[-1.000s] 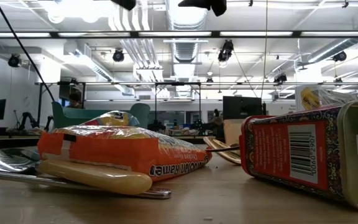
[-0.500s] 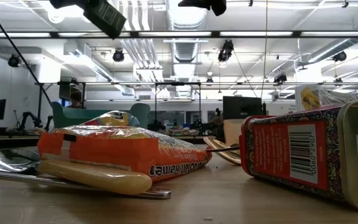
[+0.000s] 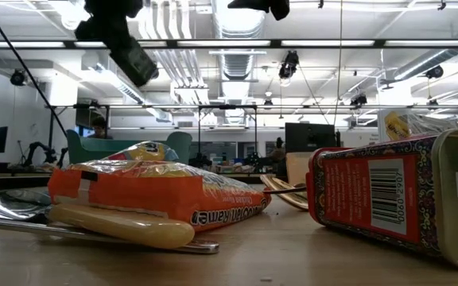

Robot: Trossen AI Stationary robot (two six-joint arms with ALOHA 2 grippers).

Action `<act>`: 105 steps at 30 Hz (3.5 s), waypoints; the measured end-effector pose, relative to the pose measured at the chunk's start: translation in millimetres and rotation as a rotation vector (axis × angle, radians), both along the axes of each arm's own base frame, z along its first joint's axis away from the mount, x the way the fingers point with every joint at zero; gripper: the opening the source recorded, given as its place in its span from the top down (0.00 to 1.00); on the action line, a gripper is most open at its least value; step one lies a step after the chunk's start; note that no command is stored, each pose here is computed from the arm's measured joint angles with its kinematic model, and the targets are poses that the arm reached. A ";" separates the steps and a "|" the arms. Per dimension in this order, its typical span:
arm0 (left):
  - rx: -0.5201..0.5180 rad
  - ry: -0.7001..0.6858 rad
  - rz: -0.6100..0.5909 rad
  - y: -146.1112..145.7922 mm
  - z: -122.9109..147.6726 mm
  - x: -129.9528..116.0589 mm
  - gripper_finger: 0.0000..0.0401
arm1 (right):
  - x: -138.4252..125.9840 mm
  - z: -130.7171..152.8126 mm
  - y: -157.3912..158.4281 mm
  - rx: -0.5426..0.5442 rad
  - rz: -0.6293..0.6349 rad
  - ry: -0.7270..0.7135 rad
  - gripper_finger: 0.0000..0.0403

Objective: Pick & Place Food Item
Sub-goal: Put the green paprika seasoning can into the green bin

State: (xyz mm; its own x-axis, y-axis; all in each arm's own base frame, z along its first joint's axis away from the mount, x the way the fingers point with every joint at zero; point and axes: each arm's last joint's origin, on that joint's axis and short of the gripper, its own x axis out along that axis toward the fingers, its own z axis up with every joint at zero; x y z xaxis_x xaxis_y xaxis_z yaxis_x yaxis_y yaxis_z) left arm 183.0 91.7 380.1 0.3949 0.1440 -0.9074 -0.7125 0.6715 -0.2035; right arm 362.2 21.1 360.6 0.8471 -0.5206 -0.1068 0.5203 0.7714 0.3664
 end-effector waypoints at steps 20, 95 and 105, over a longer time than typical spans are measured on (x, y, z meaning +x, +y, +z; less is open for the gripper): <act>-0.180 0.150 0.133 60.7 -41.2 25.3 0.72 | 0.1 -0.4 0.0 0.000 0.000 0.001 0.17; -0.663 0.380 0.772 152.6 -146.1 19.7 0.72 | 0.2 -0.6 0.0 0.000 0.000 0.001 0.17; -0.633 0.388 0.765 160.7 -146.4 8.7 0.72 | 0.2 -0.6 0.0 0.000 0.000 0.001 0.17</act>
State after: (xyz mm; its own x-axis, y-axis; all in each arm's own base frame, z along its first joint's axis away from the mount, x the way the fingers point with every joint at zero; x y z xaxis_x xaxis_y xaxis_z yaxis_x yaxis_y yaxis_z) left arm 191.8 252.4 233.7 0.0670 -0.3108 -0.9481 -0.9910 -0.1310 -0.0271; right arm 362.4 21.1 360.1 0.8471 -0.5203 -0.1080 0.5205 0.7715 0.3658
